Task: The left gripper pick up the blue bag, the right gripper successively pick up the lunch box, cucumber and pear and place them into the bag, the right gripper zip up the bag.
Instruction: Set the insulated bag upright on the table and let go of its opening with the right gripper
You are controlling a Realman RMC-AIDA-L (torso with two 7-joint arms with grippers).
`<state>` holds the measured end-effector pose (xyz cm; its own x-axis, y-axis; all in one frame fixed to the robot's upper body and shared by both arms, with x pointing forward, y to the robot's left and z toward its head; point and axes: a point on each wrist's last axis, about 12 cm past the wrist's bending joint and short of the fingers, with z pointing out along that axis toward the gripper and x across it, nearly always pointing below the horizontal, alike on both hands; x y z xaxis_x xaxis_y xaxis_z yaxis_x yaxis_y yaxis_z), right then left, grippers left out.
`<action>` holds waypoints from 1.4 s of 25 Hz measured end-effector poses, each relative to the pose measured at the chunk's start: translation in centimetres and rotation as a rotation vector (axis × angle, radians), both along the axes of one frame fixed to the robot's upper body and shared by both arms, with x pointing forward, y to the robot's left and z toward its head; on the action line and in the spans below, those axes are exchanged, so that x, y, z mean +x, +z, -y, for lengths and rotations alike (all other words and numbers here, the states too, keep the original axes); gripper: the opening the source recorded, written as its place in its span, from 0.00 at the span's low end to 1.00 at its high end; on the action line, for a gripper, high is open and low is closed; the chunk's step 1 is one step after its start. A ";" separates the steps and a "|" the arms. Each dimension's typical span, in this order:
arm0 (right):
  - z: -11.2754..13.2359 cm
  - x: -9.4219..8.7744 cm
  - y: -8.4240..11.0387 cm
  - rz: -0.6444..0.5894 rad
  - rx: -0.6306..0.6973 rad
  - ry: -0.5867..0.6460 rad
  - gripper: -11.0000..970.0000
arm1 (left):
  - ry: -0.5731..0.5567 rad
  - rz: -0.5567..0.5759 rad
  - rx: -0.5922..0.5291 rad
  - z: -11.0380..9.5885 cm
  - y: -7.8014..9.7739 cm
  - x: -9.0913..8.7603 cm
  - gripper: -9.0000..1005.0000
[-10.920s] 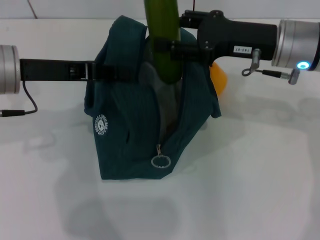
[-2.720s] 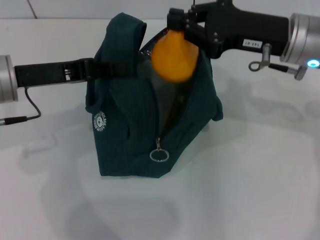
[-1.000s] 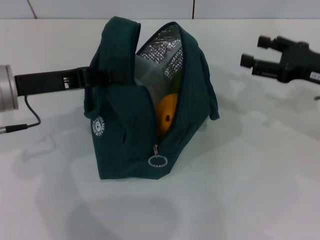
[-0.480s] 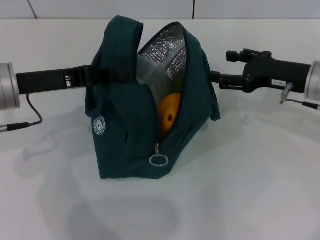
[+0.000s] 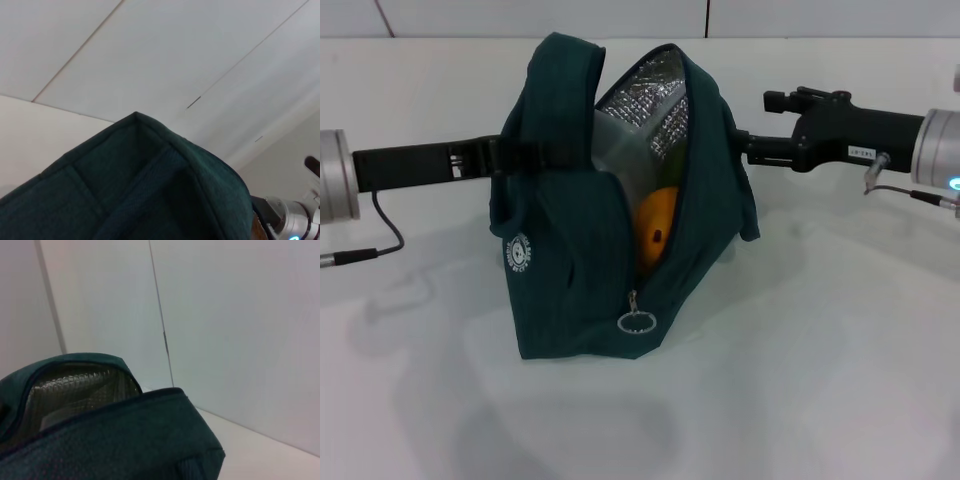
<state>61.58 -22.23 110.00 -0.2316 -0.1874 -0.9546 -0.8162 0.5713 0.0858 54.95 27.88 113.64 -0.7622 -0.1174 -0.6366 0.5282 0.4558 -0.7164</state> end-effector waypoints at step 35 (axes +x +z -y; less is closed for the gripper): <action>-2.0 0.9 0.4 0.099 -0.004 0.014 0.16 | -0.003 0.007 -0.004 -0.1 -0.4 -0.3 0.06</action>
<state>62.49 -20.23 110.41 -0.1334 -0.1943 -0.9718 -0.8286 0.5598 0.0018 54.68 28.03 113.26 -0.7579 -0.1178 -0.6416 0.5345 0.4517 -0.7143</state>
